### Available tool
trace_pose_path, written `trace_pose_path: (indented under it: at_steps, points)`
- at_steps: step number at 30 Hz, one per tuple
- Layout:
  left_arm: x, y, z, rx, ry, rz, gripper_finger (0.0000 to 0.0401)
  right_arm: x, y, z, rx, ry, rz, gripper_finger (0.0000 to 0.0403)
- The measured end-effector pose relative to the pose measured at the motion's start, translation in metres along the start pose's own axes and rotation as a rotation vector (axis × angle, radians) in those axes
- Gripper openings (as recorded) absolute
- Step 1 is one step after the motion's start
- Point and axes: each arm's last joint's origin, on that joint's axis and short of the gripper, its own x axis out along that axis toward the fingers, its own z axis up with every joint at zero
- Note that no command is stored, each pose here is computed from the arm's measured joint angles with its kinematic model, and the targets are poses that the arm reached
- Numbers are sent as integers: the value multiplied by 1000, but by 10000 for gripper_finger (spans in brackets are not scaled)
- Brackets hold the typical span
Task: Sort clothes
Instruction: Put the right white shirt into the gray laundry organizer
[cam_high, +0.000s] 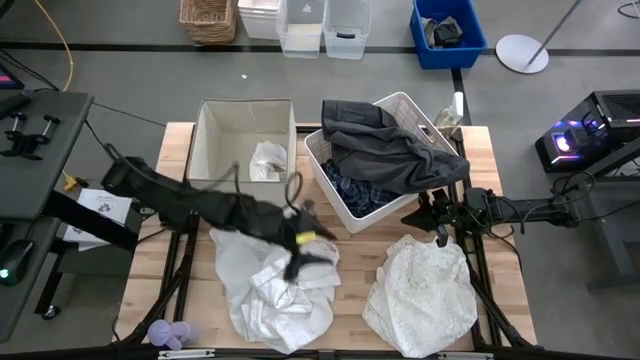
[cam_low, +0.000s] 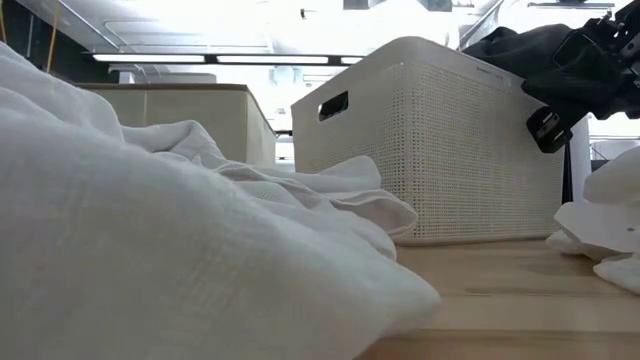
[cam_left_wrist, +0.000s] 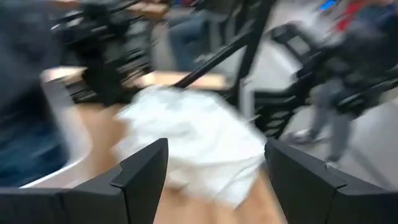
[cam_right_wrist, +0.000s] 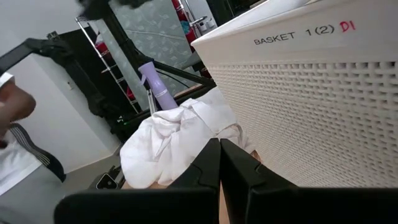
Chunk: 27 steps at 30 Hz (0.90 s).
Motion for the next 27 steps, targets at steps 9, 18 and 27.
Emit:
trace_pose_path:
  at_steps: [9, 18, 27]
  points:
    - [54, -35, -22, -17, -139, -250, 256, 0, 0, 0, 0, 0, 0, 0]
    - [87, -49, -50, 143, -11, -402, 256, 0, 0, 0, 0, 0, 0, 0]
    - [131, -82, -107, 307, 124, -340, 256, 0, 0, 0, 0, 0, 0, 0]
